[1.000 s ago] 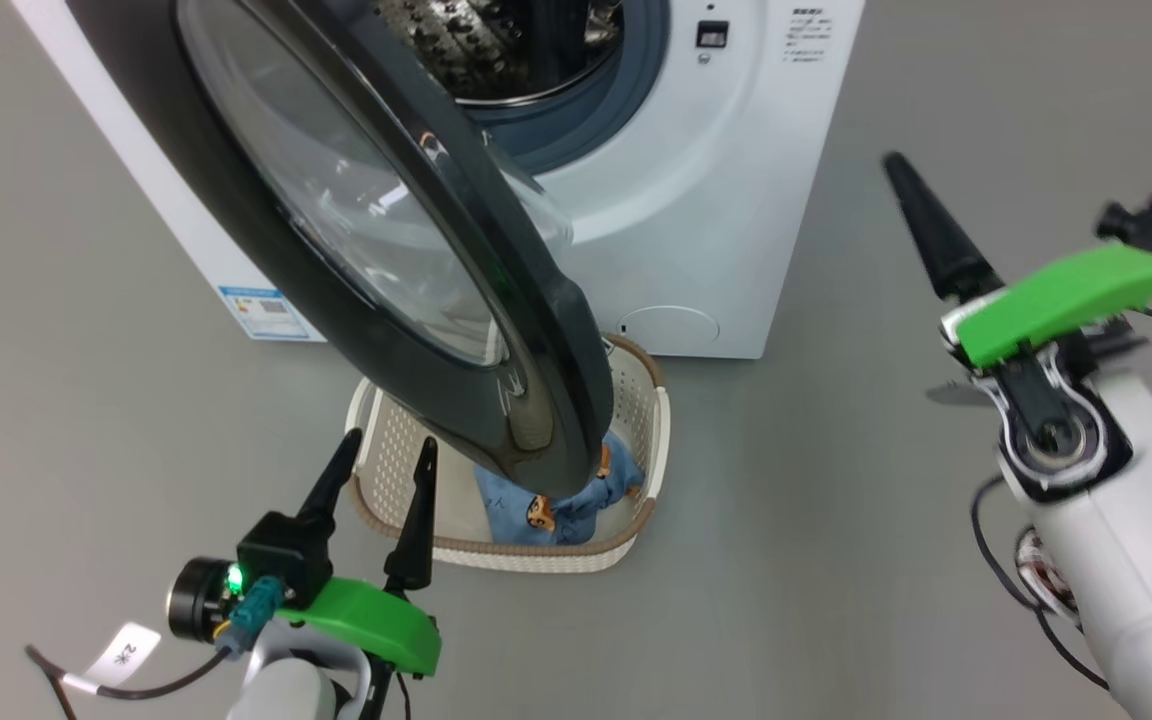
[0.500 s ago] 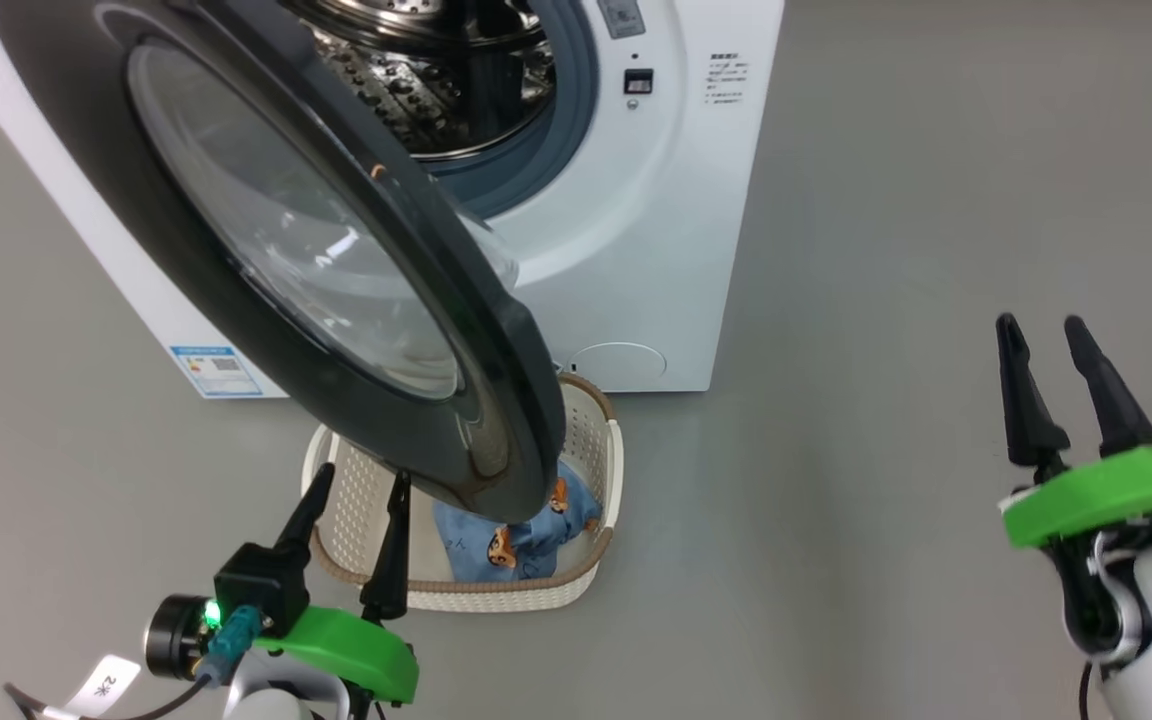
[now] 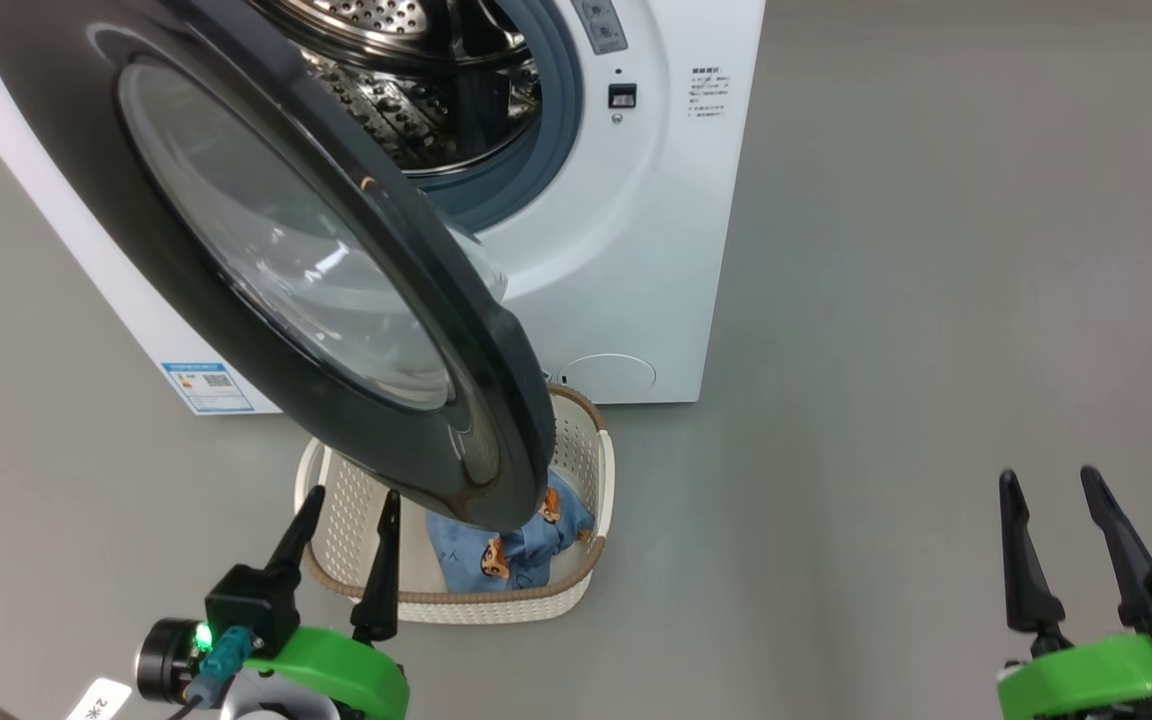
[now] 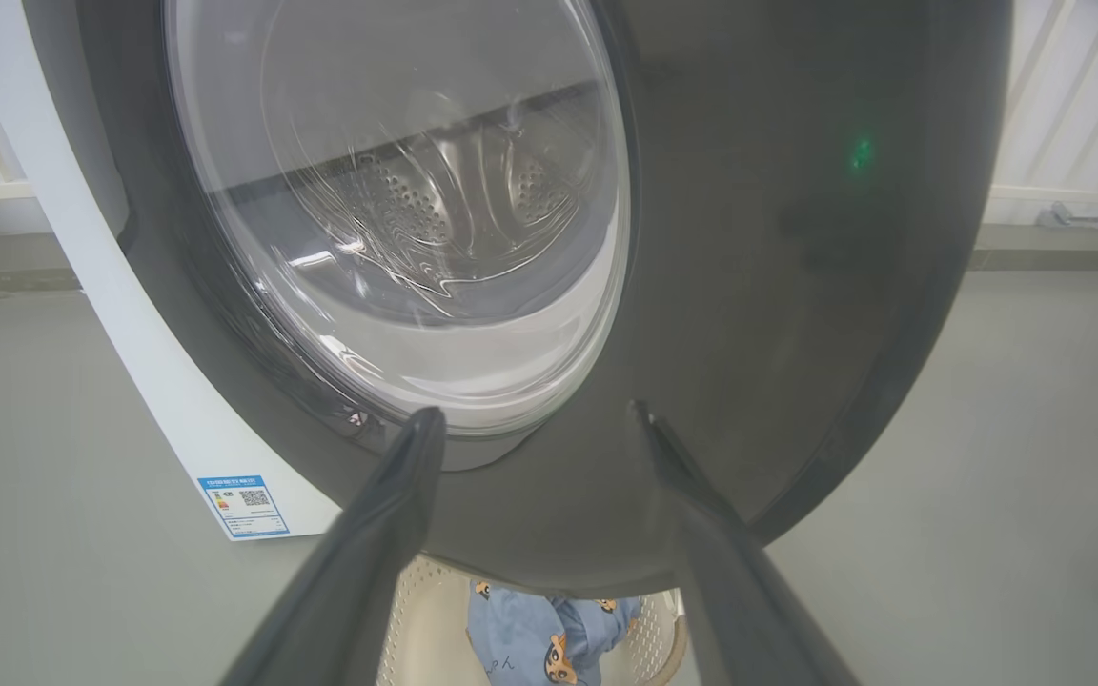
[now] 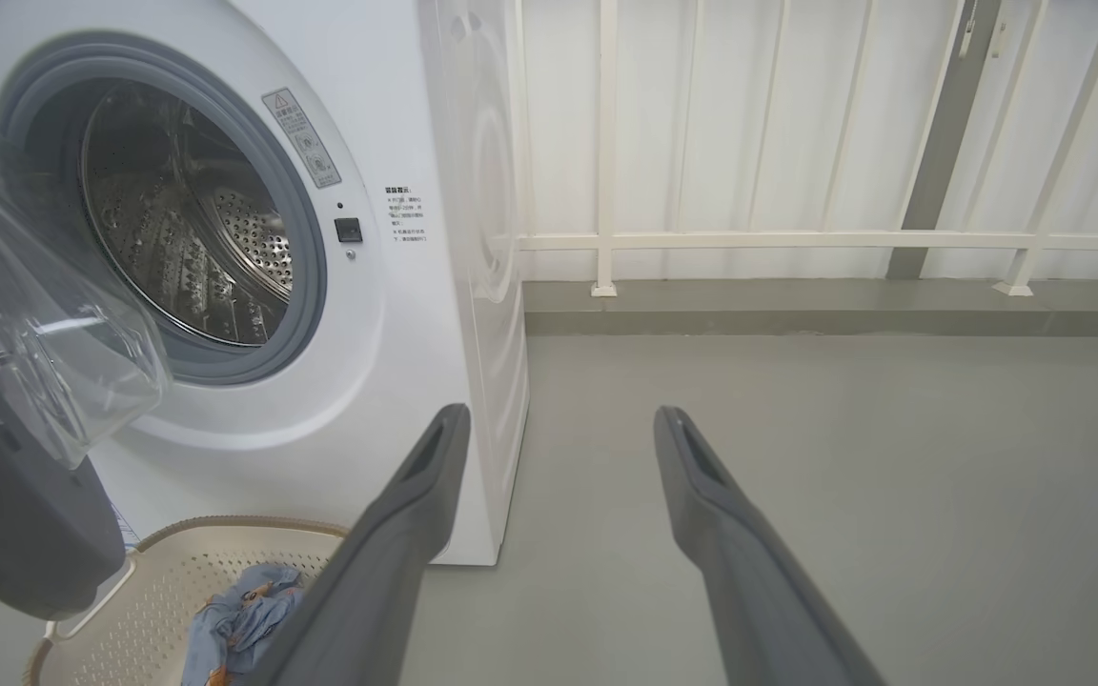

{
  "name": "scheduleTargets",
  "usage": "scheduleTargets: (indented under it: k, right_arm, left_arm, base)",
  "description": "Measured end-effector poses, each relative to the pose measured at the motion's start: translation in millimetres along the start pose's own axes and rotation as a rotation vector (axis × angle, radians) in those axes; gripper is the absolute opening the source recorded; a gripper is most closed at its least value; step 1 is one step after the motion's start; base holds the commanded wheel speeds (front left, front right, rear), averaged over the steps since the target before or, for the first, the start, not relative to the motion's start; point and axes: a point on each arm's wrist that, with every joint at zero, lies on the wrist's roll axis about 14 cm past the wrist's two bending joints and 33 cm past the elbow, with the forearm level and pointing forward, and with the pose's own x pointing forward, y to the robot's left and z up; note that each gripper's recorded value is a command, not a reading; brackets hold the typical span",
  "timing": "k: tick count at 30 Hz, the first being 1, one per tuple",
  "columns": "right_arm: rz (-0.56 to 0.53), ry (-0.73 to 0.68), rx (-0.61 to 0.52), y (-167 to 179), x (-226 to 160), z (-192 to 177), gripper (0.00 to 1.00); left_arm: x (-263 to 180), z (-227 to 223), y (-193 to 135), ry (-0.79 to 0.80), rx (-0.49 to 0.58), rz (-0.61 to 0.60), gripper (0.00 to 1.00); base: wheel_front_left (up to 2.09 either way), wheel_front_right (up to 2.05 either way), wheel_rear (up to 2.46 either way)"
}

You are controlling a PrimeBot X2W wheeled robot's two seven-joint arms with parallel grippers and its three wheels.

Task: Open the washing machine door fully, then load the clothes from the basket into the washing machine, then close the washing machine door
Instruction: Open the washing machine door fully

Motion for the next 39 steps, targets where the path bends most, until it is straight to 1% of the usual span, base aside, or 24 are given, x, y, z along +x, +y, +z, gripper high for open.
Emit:
scheduleTargets:
  k: [8, 21, 29, 30, 31, 32, 33, 34, 37, 38, 39]
  right_arm:
    - [-0.019, 0.042, -0.029, -2.6, -14.6, -6.3, 1.0]
    - [-0.028, 0.063, -0.008, -1.5, -16.1, -7.6, 1.0]
    - [-0.027, 0.069, -0.015, -1.3, -15.1, -9.5, 1.0]
    - [-0.027, 0.069, -0.015, -1.3, -15.0, -9.5, 1.0]
    - [-0.027, 0.069, -0.015, -1.3, -15.0, -9.4, 1.0]
    - [-0.027, 0.069, -0.015, -1.3, -14.9, -9.4, 1.0]
    - [-0.027, 0.069, -0.015, -1.2, -14.8, -9.5, 1.0]
    - [-0.026, 0.07, -0.016, -1.0, -14.6, -9.7, 1.0]
    - [-0.023, 0.078, -0.023, -0.3, -14.1, -10.7, 1.0]
    - [-0.024, 0.077, -0.024, -0.6, -13.7, -10.6, 1.0]
    - [-0.024, 0.079, -0.025, -0.7, -13.5, -11.0, 1.0]
  left_arm:
    - [-2.2, 2.5, 5.7, -0.007, -0.002, 0.017, 1.0]
    - [-3.3, 3.3, 9.6, -0.01, -0.004, 0.029, 1.0]
    - [-2.0, 6.9, 10.1, -0.023, -0.004, 0.031, 1.0]
    - [-1.7, 8.2, 10.0, -0.027, -0.005, 0.031, 0.88]
    - [-1.4, 9.8, 10.3, -0.032, -0.005, 0.033, 0.47]
    - [-0.9, 12.7, 11.0, -0.041, -0.005, 0.037, 0.31]
    - [-0.3, 16.2, 12.0, -0.052, -0.006, 0.042, 0.08]
    - [0.4, 19.8, 12.9, -0.063, -0.009, 0.046, 0.0]
    - [3.6, 39.8, 14.8, -0.124, -0.018, 0.063, 0.0]
    - [7.8, 67.0, 12.6, -0.205, -0.014, 0.063, 0.0]
    - [9.9, 83.9, 10.4, -0.255, -0.012, 0.06, 0.0]
  base:
    - [0.0, 0.0, 0.0]
    - [0.0, 0.0, 0.0]
    - [0.0, 0.0, 0.0]
    - [0.0, 0.0, 0.0]
    - [0.0, 0.0, 0.0]
    - [0.0, 0.0, 0.0]
    - [0.0, 0.0, 0.0]
    - [0.0, 0.0, 0.0]
    - [0.0, 0.0, 0.0]
    - [0.0, 0.0, 0.0]
    - [0.0, 0.0, 0.0]
